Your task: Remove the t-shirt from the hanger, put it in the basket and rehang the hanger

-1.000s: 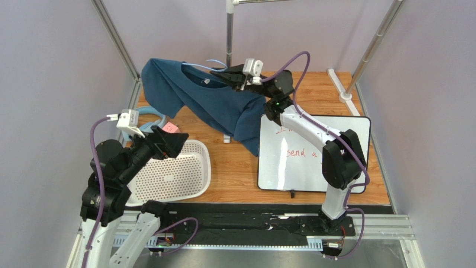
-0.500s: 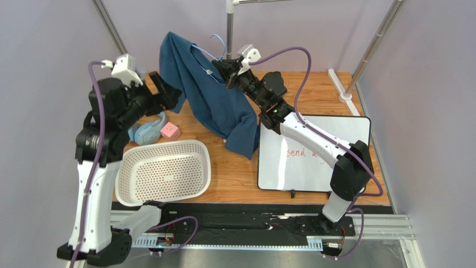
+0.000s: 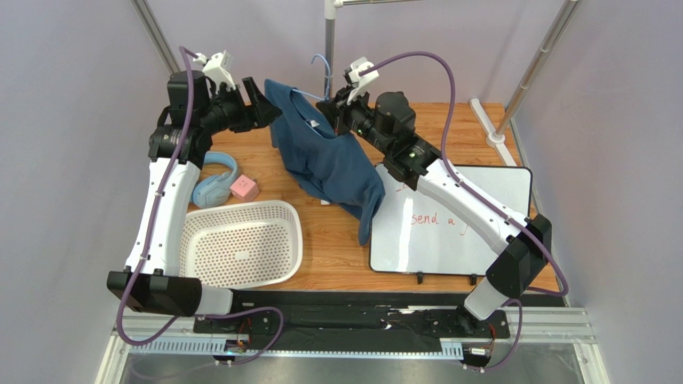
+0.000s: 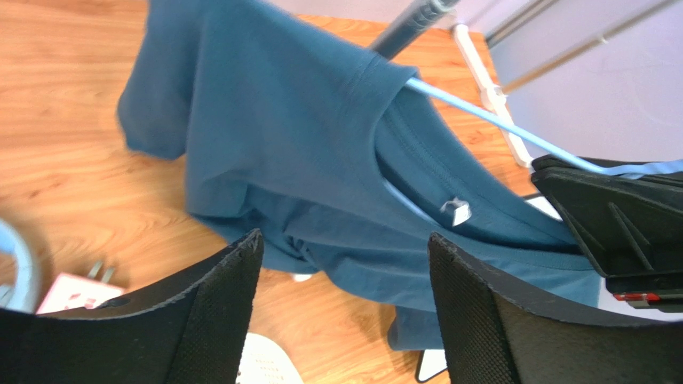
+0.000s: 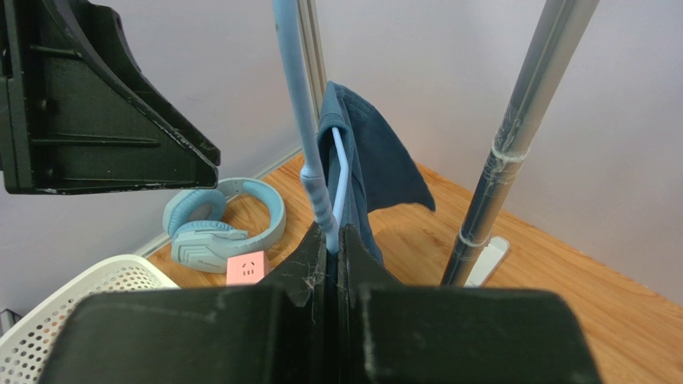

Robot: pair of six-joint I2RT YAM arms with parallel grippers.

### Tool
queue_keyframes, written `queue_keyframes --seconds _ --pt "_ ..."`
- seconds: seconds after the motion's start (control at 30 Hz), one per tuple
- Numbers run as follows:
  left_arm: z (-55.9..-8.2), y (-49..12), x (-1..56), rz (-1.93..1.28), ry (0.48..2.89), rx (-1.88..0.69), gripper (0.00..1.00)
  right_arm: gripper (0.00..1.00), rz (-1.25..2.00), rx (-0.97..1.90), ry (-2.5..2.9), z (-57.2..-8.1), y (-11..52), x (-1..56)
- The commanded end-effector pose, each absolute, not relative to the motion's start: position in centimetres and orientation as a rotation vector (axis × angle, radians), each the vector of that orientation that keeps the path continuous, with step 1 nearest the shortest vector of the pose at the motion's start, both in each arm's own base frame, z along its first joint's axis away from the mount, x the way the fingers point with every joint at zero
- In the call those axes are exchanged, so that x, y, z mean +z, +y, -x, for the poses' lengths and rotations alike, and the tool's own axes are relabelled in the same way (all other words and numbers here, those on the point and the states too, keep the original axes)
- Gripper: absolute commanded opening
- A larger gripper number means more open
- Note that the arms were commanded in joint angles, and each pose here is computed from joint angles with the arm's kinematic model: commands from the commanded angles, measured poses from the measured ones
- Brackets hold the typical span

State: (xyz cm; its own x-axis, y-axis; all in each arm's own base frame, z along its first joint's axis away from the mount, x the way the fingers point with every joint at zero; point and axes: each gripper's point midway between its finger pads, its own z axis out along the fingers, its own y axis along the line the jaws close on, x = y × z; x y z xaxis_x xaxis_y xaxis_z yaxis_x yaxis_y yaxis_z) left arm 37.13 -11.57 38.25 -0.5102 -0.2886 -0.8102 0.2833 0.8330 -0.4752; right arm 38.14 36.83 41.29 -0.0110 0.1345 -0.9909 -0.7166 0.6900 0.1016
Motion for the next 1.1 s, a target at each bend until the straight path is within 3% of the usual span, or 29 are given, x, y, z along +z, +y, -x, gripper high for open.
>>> queue_keyframes --seconds 0.0,0.33,0.47,0.6,0.77,1.07 --pt "-37.8 -13.0 41.6 -0.133 1.807 -0.77 0.75 0.0 0.459 0.792 1.386 -36.0 36.0 45.6" --pt "-39.3 -13.0 40.0 -0.139 1.816 -0.765 0.66 0.0 0.476 0.783 1.42 -34.0 38.1 45.0" --pt "-39.4 -12.7 38.3 -0.107 1.857 -0.794 0.54 0.0 0.483 0.76 1.415 -34.1 38.3 44.8" --pt "-38.8 -11.7 37.8 -0.072 1.854 -0.808 0.55 0.0 0.47 0.742 1.422 -34.4 38.1 44.5" --pt "-38.4 -11.9 36.5 -0.055 1.904 -0.865 0.65 0.0 0.467 0.741 1.406 -34.3 37.9 45.4" --pt "-39.1 -11.9 36.3 -0.063 1.88 -0.939 0.68 0.0 0.499 0.782 1.41 -33.2 38.8 44.8"
